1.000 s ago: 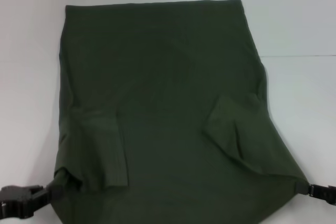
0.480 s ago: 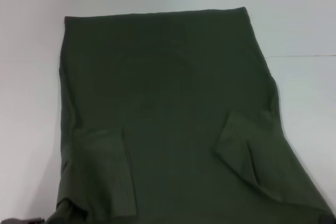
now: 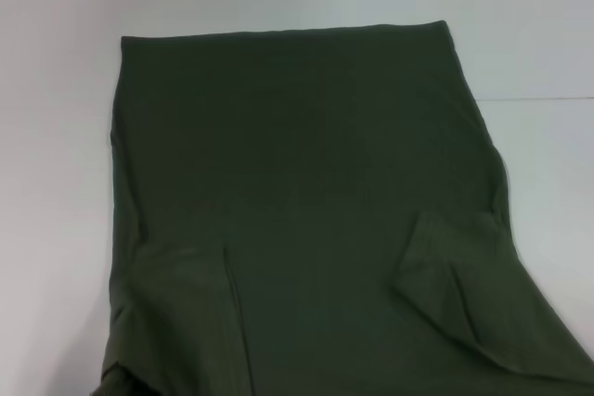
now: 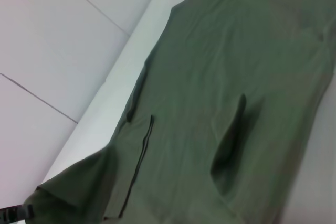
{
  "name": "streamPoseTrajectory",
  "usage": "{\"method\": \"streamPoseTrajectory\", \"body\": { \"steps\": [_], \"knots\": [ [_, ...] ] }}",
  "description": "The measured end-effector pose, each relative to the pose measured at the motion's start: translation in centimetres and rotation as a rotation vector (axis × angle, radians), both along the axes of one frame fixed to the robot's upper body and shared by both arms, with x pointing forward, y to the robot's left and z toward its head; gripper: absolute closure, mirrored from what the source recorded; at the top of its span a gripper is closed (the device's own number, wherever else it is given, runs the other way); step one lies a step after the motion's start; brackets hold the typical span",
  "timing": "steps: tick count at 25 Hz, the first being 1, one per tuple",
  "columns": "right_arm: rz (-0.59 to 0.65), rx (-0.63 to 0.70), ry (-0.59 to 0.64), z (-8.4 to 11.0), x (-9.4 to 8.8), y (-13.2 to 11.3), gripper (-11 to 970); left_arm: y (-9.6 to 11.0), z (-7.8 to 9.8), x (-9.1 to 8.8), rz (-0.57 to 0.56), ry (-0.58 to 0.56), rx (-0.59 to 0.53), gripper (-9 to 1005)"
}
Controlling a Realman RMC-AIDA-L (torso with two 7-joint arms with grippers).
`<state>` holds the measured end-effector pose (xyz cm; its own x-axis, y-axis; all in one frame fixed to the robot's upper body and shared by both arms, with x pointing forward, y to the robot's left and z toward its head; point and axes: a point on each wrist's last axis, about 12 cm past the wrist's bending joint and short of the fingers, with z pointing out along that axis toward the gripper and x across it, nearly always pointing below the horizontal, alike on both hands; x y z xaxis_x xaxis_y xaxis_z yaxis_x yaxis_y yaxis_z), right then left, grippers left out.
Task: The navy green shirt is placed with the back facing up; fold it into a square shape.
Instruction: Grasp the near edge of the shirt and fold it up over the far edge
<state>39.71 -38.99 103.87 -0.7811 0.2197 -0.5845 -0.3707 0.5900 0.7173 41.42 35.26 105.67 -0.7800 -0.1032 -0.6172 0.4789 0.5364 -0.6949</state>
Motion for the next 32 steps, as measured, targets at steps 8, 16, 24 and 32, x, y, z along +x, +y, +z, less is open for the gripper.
{"method": "streamPoseTrajectory", "body": {
  "steps": [8,16,24,32],
  "knots": [
    [-0.055,0.033,-0.116,1.3,3.7,0.6,882,-0.1,0.8,4.6,0.002,-0.004,0.0,939],
    [-0.078,0.039,-0.176,3.3,9.2,1.7,876,-1.0,3.3,10.6,-0.006,-0.098,0.059,931],
    [-0.137,-0.015,-0.262,6.5,16.2,2.8,870,-2.1,5.5,16.0,0.135,-0.195,0.1,923],
    [-0.226,-0.115,-0.293,9.3,22.6,4.7,863,-3.1,6.7,19.9,0.301,-0.259,0.127,915]
  ]
}}
